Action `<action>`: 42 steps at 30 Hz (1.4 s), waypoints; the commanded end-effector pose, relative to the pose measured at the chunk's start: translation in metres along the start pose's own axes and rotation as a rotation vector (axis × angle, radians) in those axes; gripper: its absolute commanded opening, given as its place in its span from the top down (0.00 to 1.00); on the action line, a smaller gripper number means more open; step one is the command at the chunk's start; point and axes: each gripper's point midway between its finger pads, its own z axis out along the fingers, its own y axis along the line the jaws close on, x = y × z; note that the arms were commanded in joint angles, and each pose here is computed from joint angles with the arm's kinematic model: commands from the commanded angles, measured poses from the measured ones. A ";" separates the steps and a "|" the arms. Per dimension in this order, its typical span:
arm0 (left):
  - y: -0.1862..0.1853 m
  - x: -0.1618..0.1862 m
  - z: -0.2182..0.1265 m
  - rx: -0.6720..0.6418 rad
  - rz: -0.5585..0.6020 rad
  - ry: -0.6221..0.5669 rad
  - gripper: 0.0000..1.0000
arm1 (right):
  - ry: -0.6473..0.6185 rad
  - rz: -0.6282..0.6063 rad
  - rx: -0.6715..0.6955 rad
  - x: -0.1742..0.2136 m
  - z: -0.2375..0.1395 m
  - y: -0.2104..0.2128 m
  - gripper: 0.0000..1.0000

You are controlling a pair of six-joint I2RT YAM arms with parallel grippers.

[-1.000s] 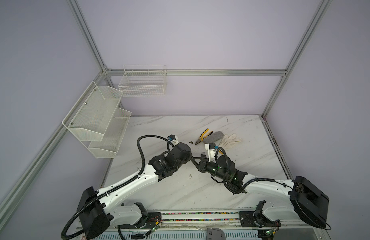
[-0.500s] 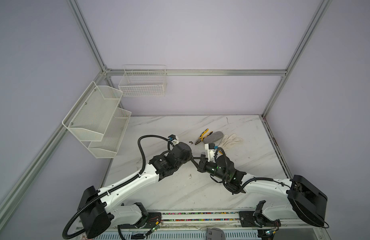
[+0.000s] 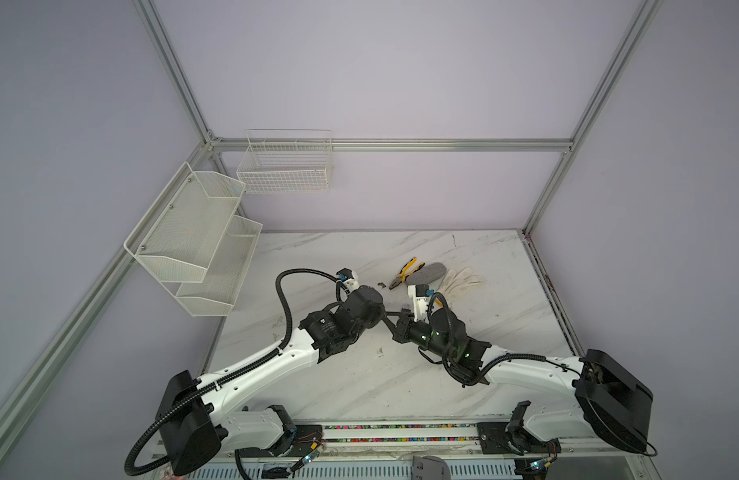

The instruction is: Unlock with the key

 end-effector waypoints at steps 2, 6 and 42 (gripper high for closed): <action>-0.036 0.051 -0.021 0.182 0.018 0.226 1.00 | -0.184 -0.041 -0.088 -0.054 0.000 0.040 1.00; -0.040 0.041 -0.027 0.202 0.019 0.186 1.00 | -0.176 -0.050 -0.099 -0.050 -0.001 0.041 1.00; -0.020 -0.033 -0.027 0.120 -0.073 -0.123 1.00 | -0.025 0.129 -0.048 -0.029 -0.014 0.036 0.76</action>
